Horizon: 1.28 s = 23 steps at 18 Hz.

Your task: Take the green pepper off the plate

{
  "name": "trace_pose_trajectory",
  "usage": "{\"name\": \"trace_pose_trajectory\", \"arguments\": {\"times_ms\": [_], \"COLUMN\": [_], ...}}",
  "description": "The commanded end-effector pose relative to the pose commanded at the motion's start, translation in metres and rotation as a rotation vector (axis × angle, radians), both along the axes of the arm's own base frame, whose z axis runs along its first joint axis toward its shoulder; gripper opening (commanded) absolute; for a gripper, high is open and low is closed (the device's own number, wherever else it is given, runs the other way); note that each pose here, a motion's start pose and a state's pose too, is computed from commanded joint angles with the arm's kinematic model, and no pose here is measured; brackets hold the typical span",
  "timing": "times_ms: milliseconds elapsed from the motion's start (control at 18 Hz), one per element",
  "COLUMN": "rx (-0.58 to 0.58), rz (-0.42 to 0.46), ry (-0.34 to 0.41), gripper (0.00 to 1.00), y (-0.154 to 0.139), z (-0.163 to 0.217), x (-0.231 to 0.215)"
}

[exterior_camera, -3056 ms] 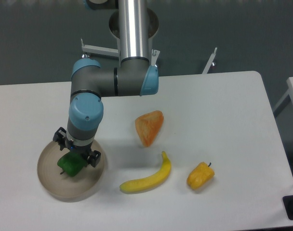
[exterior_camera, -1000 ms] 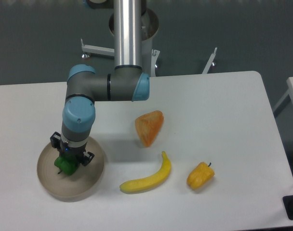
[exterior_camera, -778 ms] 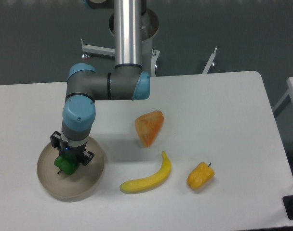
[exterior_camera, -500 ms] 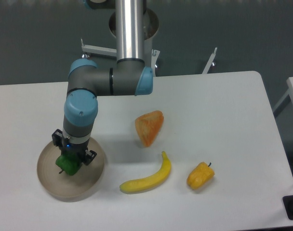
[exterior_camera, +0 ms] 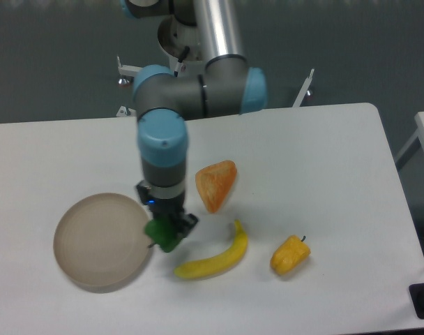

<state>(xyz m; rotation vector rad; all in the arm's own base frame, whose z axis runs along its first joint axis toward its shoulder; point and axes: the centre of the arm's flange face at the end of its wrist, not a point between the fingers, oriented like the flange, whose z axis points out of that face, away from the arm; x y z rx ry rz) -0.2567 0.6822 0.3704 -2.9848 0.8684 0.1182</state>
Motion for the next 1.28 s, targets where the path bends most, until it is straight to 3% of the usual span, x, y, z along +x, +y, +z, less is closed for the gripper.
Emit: {"name": "trace_pose_trajectory", "arguments": {"times_ms": [222, 389, 1278], "rx": [-0.039, -0.035, 0.006], "rz": [-0.091, -0.111, -0.078], "ry": [0.08, 0.085, 0.073], "gripper": [0.4, 0.4, 0.39], "y": [0.001, 0.001, 0.0], "z": [0.0, -0.004, 0.0], "x": [-0.052, -0.081, -0.107]}}
